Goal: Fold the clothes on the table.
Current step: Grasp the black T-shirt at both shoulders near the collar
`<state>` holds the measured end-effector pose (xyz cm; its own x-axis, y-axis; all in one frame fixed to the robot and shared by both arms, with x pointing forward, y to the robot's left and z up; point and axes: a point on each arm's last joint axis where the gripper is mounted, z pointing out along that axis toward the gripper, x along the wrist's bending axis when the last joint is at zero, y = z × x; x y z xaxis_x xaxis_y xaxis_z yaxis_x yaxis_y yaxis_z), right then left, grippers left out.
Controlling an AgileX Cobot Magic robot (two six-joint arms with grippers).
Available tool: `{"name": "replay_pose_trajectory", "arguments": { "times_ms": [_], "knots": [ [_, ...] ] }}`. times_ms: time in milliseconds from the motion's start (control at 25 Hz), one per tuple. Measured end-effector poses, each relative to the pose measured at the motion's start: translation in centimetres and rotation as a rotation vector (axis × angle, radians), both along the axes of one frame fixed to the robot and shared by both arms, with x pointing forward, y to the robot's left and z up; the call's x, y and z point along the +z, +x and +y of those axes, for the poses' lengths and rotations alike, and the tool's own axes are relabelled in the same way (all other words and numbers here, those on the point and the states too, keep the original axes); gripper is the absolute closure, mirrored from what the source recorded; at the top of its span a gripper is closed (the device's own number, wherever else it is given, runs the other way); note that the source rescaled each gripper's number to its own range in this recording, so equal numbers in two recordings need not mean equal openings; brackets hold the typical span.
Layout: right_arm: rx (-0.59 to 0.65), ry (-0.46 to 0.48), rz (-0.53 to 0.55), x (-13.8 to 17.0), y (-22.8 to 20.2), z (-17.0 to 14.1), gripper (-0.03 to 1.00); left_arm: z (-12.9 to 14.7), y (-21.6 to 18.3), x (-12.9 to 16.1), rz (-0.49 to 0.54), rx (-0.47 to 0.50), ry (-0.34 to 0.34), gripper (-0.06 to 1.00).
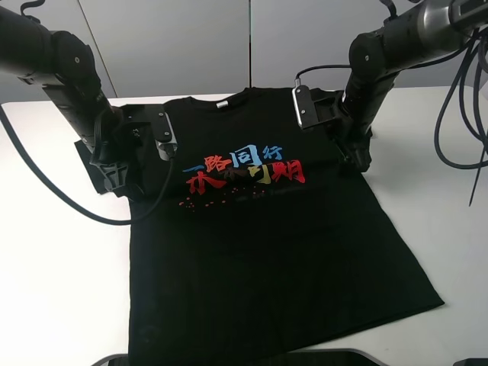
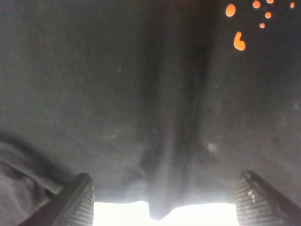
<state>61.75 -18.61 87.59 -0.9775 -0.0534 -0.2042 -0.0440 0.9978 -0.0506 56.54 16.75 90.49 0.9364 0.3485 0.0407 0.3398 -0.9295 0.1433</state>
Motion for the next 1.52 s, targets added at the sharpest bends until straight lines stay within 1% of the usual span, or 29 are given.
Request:
{"name": "replay_pose_trajectory", "arguments": {
  "times_ms": [160, 240, 320, 400, 640, 1000, 1240, 1360, 1440, 1520],
  "knots": [
    [0.002, 0.008, -0.020, 0.0, 0.2, 0.1, 0.15, 0.0, 0.1, -0.1, -0.006, -0.006, 0.000, 0.00],
    [0.003, 0.009, -0.022, 0.0, 0.2, 0.1, 0.15, 0.0, 0.1, -0.6, 0.005, -0.009, 0.004, 0.07],
    [0.003, 0.009, -0.022, 0.0, 0.2, 0.1, 0.15, 0.0, 0.1, -1.4, 0.026, -0.015, 0.013, 0.17],
    [0.003, 0.010, -0.024, 0.0, 0.2, 0.1, 0.15, 0.0, 0.1, -2.1, 0.038, -0.031, 0.019, 0.21],
    [-0.003, 0.018, -0.026, 0.0, 0.2, 0.2, 0.15, -0.1, 0.3, -3.3, 0.042, -0.053, 0.026, 0.15],
    [-0.016, 0.032, -0.025, 0.0, 0.2, 0.3, 0.18, -0.2, 0.7, -3.8, 0.034, -0.058, 0.025, 0.15],
    [-0.019, 0.025, 0.000, -0.7, 0.3, 0.3, 0.19, -0.2, 0.7, -3.9, 0.032, -0.063, 0.026, 0.15],
    [-0.022, 0.020, 0.016, -0.9, 0.2, 0.2, 0.25, -0.2, 0.7, -4.0, 0.033, -0.064, 0.026, 0.15],
    [-0.025, 0.016, 0.028, -0.9, 0.1, 0.2, 0.34, -0.2, 0.7, -4.0, 0.031, -0.066, 0.026, 0.15],
    [-0.029, 0.014, 0.041, -1.1, 0.0, 0.2, 0.48, -0.2, 0.7, -4.0, 0.031, -0.065, 0.026, 0.15]
  ]
}}
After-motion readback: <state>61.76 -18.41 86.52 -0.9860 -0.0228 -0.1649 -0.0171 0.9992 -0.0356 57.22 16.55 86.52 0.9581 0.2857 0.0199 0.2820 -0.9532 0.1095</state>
